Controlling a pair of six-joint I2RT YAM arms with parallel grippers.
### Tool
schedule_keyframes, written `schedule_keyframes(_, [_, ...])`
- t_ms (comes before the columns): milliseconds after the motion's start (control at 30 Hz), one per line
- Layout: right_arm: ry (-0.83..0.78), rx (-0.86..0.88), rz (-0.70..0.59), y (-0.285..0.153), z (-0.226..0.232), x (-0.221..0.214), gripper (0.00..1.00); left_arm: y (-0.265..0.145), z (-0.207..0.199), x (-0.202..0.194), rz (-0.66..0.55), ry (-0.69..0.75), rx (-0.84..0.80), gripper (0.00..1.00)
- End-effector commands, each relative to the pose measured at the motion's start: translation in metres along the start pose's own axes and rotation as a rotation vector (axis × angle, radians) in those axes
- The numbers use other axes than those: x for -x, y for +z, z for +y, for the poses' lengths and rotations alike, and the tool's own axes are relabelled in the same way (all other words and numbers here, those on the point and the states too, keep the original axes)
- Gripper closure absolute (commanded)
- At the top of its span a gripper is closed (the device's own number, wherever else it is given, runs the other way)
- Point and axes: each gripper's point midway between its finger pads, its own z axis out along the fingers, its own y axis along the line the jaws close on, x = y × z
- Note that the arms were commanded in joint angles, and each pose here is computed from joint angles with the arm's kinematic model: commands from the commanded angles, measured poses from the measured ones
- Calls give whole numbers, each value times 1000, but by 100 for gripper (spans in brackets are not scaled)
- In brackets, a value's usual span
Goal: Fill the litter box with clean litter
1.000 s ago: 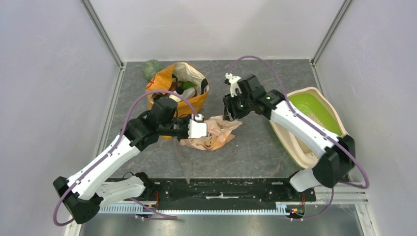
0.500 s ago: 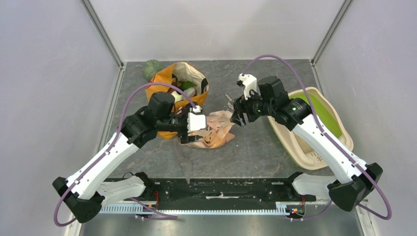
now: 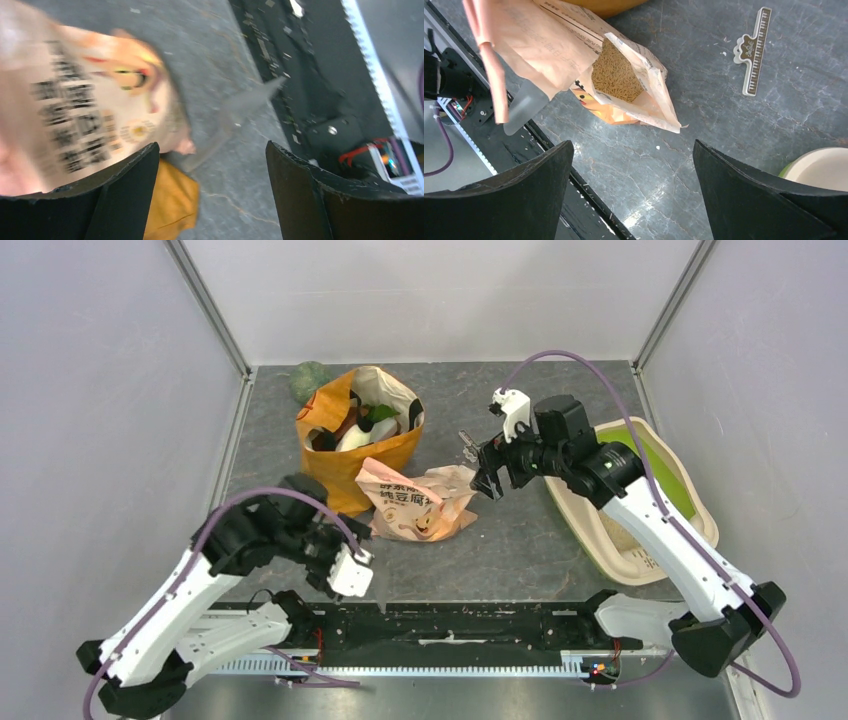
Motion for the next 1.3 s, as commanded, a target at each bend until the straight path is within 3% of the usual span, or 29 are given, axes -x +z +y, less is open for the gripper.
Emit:
schedule_keyframes(0, [8, -15, -140, -24, 0, 34, 3, 34, -37, -43, 149, 94, -162, 16])
schedule_keyframes(267, [27, -58, -136, -33, -16, 34, 3, 115, -23, -70, 363, 384, -106, 16])
schedule_keyframes(533, [41, -59, -133, -37, -17, 27, 3, 157, -60, -89, 453, 570, -241, 17])
schedule_keyframes(667, [45, -58, -139, -39, -17, 28, 3, 167, -66, -103, 526, 615, -313, 42])
schedule_keyframes(733, [47, -63, -144, -40, -18, 28, 3, 172, -65, -100, 528, 611, -316, 60])
schedule_keyframes(833, [50, -78, -156, -44, -20, 30, 3, 175, -57, -75, 474, 561, -286, 92])
schedule_keyframes(867, [53, -85, -164, -46, -21, 32, 3, 173, -55, -65, 455, 540, -282, 98])
schedule_keyframes(1067, [92, -99, -230, -59, -21, 52, 3, 149, -21, 22, 275, 317, -181, 98])
schedule_keyframes(1200, [105, -131, -332, -79, -25, 80, 3, 113, 29, 104, 33, 0, -18, 98])
schedule_keyframes(1267, [143, -168, -384, -92, -33, 96, 3, 79, 85, 142, -133, -244, 140, 98])
